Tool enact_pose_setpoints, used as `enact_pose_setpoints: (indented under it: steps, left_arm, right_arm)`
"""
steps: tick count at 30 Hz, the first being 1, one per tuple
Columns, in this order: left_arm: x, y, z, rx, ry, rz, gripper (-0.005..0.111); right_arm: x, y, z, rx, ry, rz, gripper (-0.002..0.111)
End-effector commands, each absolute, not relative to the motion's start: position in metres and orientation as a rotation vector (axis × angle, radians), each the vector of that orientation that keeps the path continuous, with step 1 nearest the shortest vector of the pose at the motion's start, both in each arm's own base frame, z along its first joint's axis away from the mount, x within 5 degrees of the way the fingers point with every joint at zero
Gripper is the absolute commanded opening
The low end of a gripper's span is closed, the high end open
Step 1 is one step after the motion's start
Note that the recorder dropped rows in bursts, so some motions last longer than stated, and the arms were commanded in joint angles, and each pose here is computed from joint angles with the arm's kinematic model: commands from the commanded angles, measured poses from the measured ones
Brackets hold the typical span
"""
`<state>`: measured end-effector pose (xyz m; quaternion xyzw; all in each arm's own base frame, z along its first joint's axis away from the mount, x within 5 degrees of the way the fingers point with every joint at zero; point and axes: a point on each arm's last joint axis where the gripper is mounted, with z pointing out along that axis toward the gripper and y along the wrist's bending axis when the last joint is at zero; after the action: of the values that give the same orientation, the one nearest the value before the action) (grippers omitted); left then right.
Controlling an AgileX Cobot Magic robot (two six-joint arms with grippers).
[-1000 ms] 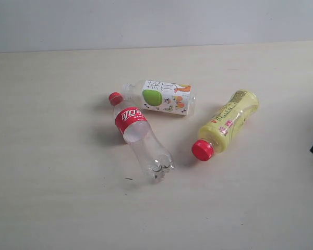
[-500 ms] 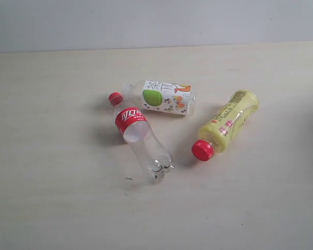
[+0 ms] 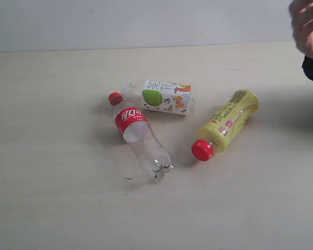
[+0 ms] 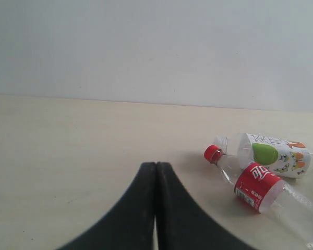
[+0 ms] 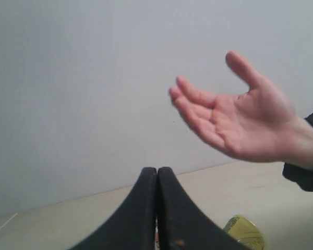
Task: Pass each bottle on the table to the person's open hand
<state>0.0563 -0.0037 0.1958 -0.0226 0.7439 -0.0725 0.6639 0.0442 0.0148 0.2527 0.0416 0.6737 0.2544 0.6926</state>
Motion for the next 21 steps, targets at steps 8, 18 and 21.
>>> enact_pose_setpoints:
  steps: [8,18,21]
  left_arm:
    - [0.0559,-0.0041,0.1961,-0.047,1.674,-0.17,0.0]
    - [0.0559,-0.0041,0.1961,-0.047,1.674,-0.17,0.0]
    - [0.0559,-0.0041,0.1961,-0.047,1.674,-0.17,0.0]
  right_arm:
    - [0.0419,0.0203,0.253,-0.013,1.491,0.563,0.0]
    - [0.0425,0.0175,0.2558,0.001,1.456,0.531,0.0]
    - [0.0431,0.0139,0.2591,0.059,1.418,0.54,0.0]
